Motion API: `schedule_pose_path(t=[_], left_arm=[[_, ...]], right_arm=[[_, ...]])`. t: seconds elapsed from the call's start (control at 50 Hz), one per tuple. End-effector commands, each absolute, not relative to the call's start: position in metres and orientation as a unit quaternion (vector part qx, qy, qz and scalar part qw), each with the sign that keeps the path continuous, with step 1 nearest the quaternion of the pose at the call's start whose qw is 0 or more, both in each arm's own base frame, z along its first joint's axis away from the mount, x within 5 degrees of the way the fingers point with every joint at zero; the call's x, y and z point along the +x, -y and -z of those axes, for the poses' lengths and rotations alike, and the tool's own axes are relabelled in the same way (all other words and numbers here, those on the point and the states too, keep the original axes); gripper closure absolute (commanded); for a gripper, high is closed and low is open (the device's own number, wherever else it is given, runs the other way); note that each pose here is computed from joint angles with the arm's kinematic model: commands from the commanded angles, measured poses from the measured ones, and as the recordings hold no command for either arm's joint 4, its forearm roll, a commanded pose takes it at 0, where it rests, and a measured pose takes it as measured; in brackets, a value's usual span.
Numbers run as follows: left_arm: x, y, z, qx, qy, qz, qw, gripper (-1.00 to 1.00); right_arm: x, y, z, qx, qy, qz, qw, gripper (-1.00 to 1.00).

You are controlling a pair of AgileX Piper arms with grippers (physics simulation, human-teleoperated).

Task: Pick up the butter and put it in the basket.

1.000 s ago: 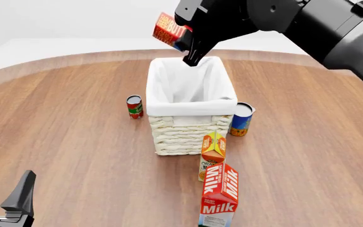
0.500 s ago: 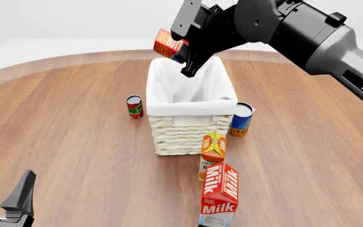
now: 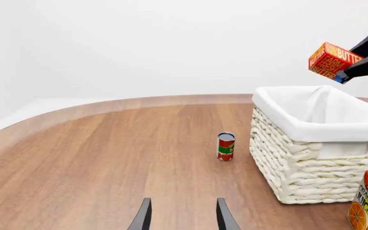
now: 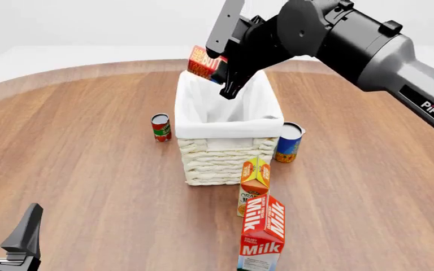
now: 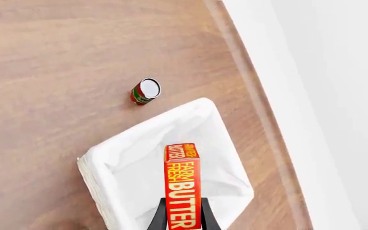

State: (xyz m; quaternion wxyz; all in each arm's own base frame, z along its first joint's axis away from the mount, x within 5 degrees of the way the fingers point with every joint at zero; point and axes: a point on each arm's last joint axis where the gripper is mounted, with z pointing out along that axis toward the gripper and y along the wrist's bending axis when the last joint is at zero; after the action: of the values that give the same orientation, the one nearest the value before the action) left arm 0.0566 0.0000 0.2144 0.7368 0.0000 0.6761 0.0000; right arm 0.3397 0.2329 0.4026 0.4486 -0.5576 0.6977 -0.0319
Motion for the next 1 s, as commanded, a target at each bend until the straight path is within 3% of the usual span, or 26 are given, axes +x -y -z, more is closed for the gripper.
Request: schedule_pose_path(t=[0.02,0.52,1.0], left_arm=[[0.057,0.000,-0.214,0.000,-0.676,0.000,0.737,-1.00],[0.057,0.000,-0.214,0.000,-0.676,0.000,0.737,-1.00],[0.057,0.000,-0.214,0.000,-0.676,0.000,0.737,-1.00]], right_arm=[[0.340,-0.229,-0.407,-0.554,-0.698,0.035,0.452,1.00],[0.354,-0.224,-0.379,-0.570,-0.708,0.048,0.414,1.00],[0.354,-0.227,-0.379,-0.572,-0.709,0.045,0.410,1.00]])
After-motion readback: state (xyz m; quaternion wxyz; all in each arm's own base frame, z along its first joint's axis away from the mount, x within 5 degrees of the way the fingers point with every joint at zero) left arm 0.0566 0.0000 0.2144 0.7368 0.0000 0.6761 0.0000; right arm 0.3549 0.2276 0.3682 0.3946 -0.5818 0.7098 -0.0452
